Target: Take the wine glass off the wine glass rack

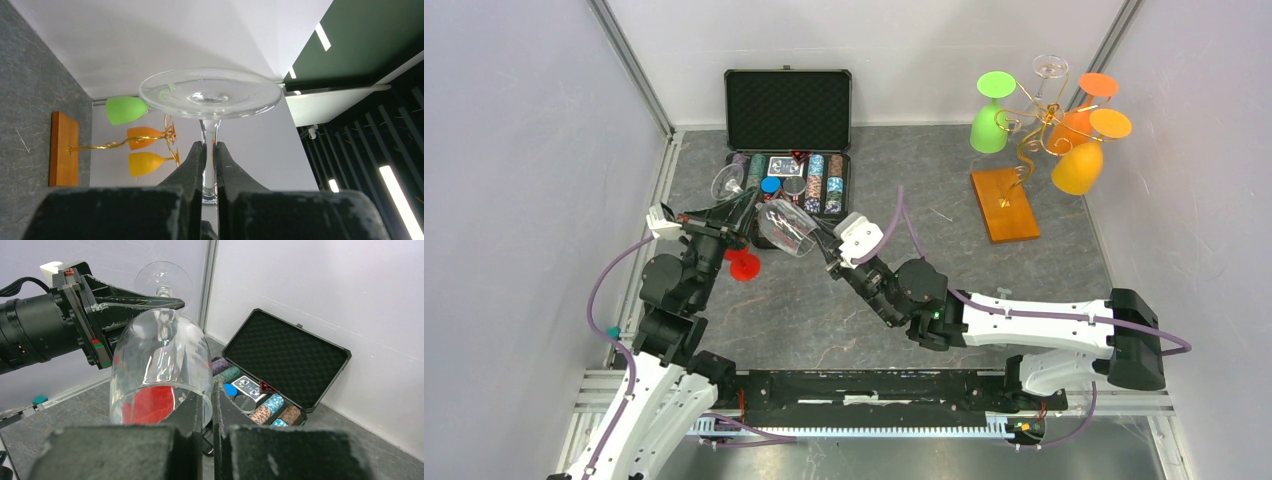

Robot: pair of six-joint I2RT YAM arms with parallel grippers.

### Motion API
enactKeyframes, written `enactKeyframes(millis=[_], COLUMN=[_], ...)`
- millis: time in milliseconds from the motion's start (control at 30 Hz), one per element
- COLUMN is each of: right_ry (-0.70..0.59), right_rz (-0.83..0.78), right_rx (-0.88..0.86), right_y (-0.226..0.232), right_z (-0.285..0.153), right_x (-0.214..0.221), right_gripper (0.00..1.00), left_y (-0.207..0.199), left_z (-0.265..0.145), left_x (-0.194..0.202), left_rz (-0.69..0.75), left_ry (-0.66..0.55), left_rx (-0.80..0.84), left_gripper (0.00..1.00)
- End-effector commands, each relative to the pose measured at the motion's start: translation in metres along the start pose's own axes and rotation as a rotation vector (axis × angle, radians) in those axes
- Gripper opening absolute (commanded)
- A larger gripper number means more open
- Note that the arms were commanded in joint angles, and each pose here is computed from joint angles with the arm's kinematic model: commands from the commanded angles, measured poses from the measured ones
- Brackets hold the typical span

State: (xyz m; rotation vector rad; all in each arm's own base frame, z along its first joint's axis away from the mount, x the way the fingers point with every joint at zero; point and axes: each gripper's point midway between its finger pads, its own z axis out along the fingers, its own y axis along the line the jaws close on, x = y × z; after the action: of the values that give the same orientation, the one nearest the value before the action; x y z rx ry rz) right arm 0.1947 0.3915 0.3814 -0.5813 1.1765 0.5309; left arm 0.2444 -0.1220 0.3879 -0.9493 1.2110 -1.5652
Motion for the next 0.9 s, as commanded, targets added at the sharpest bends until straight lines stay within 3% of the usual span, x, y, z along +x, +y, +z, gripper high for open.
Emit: enactKeyframes(millis=[0,167,233,433,533,633,767,867], right_ry=[-0.032,0.011,0.068,0.166,0.230,0.331,0.492,0.629], right_rz=[0.084,0.128,0.118,0.104,0.092,0.078,0.078,0.062], right_rx=[0.030,0.149,0.194,0.295,0.333,0.324,0.201,0.087], right_y=[-0.004,-0.024,-0.028,-0.044,-0.058,-0.064,-0.059,-0.053], right_z=[0.004,0.006,0.012,0.013,0.008,0.006,0.004,-0.001], right_x=[-0.024,-0.030,-0.030,-0.027,-0.020,-0.001,0.033,0.052], right_gripper=[0.00,0.00,0.00,0.00,0.00,0.00,0.00,0.00], left_y=[-0.027,-0.029,-0.031,-0.017,-0.020,-0.026,-0.023,-0.024], left_z=[-0.009,-0.012,-0.014,-0.022,-0.030,-0.045,-0.052,-0.052], left_x=[0.006,0.007,0.012,0.029,0.035,0.042,0.005,-0.015], left_rz=[-0.032,0.031,0.087,0.227,0.404,0.785,1.053,1.150], left_ry=[0.037,0.040,0.065,0.171,0.210,0.313,0.229,0.158], left_rx=[0.098,0.115,0.123,0.069,0.104,0.116,-0.066,-0.123], left_gripper=[0.21,0.48,0.66,0.94,0.99,1.00,1.00,1.00])
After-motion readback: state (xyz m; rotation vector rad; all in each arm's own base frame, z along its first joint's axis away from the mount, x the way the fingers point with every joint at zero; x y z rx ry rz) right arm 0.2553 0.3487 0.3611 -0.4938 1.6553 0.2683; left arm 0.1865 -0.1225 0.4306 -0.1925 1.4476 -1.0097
